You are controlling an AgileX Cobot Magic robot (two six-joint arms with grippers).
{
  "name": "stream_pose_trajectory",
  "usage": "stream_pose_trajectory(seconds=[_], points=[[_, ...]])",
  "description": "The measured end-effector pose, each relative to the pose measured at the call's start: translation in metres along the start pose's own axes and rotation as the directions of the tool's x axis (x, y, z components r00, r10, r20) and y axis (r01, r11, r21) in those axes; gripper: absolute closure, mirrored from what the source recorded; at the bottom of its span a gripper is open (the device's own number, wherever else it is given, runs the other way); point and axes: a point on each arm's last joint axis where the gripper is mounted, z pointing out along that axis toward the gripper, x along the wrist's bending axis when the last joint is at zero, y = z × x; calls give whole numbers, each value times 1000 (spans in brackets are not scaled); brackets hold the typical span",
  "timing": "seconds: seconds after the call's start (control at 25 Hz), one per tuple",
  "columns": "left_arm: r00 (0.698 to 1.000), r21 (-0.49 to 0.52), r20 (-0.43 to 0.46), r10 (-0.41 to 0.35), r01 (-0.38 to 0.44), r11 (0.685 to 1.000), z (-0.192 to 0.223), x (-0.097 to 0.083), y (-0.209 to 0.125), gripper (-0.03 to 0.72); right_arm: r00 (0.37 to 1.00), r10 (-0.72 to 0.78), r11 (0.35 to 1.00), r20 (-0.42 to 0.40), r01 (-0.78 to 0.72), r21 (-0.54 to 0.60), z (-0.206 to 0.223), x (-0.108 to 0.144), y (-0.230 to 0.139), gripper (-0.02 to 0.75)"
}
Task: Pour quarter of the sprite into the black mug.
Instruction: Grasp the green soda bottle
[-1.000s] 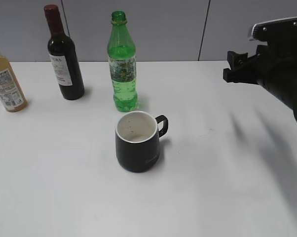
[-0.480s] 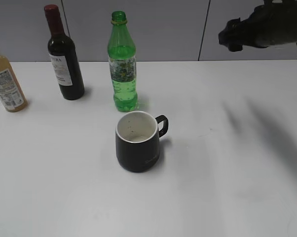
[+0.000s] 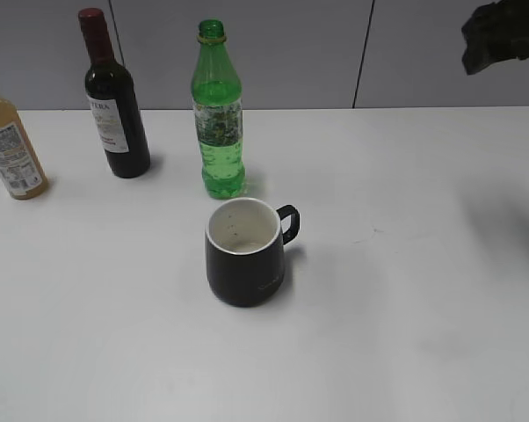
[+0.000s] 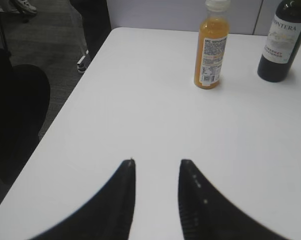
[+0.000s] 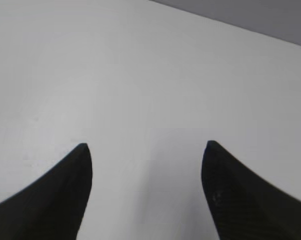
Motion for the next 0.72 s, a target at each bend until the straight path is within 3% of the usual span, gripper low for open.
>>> stream_pose_trajectory(seconds=[0.32,0.72], points=[[1000,0,0,0,0,1000,0,0,0,452,995,73,943,66,-90,321,-21,-38,-23,217],[1000,0,0,0,0,1000,0,0,0,452,993,109,953,43,-116,280,-87,-27,-60,217]])
